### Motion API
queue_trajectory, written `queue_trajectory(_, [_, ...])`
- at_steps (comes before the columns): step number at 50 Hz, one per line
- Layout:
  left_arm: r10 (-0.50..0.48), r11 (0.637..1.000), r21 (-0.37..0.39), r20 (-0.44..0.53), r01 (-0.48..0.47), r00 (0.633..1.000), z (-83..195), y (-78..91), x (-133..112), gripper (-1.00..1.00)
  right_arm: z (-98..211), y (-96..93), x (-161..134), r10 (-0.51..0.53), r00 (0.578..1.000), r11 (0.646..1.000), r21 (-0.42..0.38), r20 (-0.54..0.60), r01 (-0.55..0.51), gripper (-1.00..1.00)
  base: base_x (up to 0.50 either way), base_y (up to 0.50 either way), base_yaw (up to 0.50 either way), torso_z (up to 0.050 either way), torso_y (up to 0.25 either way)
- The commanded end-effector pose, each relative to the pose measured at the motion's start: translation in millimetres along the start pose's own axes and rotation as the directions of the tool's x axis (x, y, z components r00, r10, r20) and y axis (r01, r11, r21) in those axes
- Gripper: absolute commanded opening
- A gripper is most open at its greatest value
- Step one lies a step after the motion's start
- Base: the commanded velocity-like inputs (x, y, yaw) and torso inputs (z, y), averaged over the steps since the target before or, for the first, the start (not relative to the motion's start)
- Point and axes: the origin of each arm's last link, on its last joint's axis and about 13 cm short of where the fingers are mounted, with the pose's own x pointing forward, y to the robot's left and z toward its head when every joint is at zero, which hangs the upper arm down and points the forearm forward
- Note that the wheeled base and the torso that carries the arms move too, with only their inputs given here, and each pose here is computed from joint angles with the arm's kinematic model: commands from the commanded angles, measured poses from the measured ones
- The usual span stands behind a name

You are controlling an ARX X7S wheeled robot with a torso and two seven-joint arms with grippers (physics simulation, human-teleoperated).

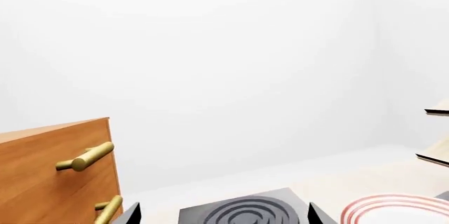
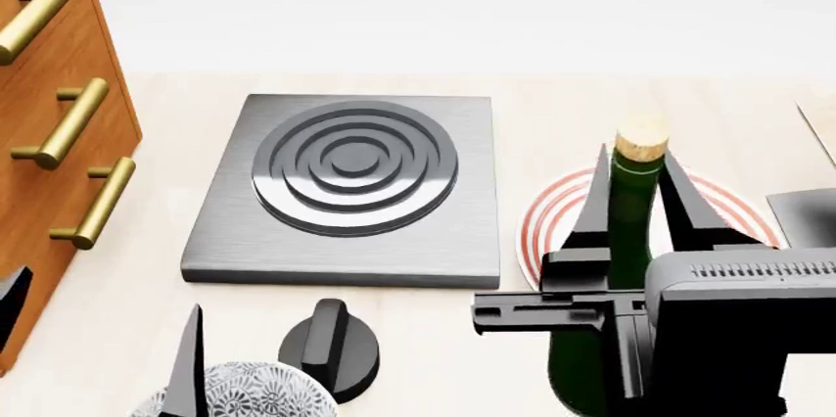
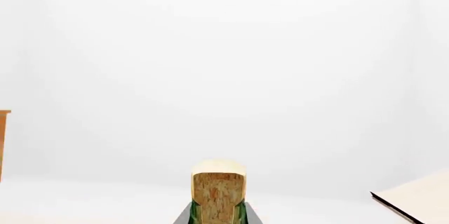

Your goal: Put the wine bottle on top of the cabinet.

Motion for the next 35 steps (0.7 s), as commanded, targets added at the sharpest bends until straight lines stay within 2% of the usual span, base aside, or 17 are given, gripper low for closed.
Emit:
queue_trajectory(1, [0.002,1.000,0.004,-0.006,-0.002,1.000,0.4,-0.1,-0.2,1.00,16.2,7.9,15.6,0.037,0.998,0.999,-0.004,0.059,-0.037,-1.00,0.00,0.00,0.00,0.000,0.000])
queue_trajectory(8, [0.007,1.000,0.005,-0.009,-0.007,1.000,0.2,0.3,-0.3,1.00,23.0,13.7,21.6,0.057,0.996,0.998,0.023,0.074,-0.058,-1.00,0.00,0.00,0.00,0.000,0.000])
queue_trajectory(11, [0.007,1.000,0.005,-0.008,-0.007,1.000,0.6,0.3,-0.3,1.00,27.1,16.5,25.0,0.078,0.994,0.995,0.048,0.076,-0.082,-1.00,0.00,0.00,0.00,0.000,0.000])
queue_trajectory(13, [0.007,1.000,0.005,-0.010,-0.007,1.000,-0.2,0.3,-0.3,1.00,31.2,18.1,27.5,0.101,0.992,0.988,0.105,0.079,-0.109,-1.00,0.00,0.00,0.00,0.000,0.000])
queue_trajectory(21, [0.004,1.000,0.003,-0.011,-0.004,1.000,-0.2,-0.3,-0.4,1.00,42.0,26.1,31.2,0.179,0.980,0.969,0.157,0.091,-0.191,-1.00,0.00,0.00,0.00,0.000,0.001])
queue_trajectory(31, [-0.012,1.000,-0.005,-0.010,0.012,1.000,-0.8,-1.6,-0.2,1.00,43.6,41.0,31.0,0.256,0.964,0.949,0.170,0.078,-0.266,-1.00,0.00,0.00,0.00,0.000,0.000])
queue_trajectory(35, [-0.017,1.000,-0.009,-0.006,0.017,1.000,0.9,-0.9,-0.7,1.00,42.1,45.1,30.1,0.278,0.958,0.937,0.199,0.070,-0.286,-1.00,0.00,0.00,0.00,0.000,0.003])
